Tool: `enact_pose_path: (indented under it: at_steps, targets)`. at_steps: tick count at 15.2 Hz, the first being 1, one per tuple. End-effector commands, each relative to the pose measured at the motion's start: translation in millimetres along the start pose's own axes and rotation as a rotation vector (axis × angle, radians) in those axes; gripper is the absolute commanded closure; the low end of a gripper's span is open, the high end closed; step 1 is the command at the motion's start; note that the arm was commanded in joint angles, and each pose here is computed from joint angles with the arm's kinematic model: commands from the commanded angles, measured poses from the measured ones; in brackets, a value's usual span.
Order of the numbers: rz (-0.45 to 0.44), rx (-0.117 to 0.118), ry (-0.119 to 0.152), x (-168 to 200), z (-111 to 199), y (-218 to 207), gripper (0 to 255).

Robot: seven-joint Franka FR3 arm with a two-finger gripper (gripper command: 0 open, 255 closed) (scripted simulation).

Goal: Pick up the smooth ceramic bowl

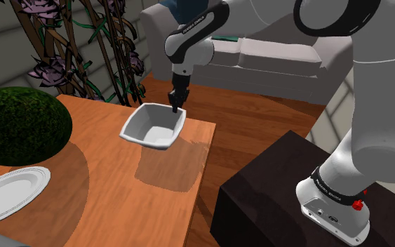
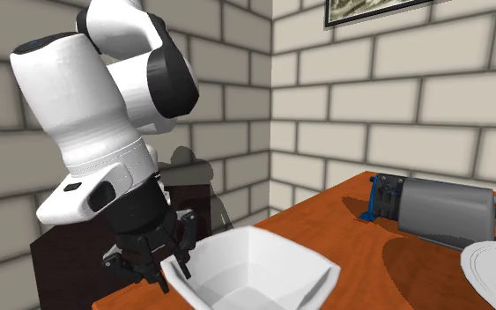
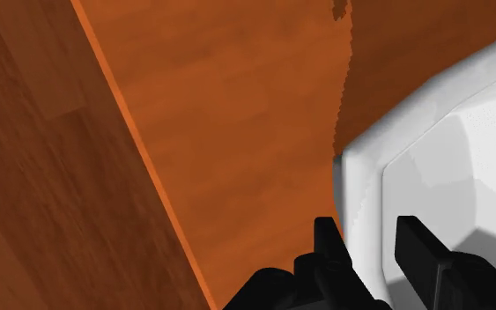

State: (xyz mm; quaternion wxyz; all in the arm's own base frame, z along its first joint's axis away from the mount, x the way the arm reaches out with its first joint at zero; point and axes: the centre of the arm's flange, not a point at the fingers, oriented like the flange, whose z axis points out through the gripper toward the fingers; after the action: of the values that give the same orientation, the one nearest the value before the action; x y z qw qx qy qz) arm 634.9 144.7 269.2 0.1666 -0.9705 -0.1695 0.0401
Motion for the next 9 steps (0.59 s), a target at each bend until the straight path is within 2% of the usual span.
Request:
enact_pose_path:
  at_steps: [1, 9]
  targets:
    - [0.001, -0.001, 0.001, -1, -10, -4, 255]
    - [0.001, -0.001, 0.001, -2, -50, -18, 255]
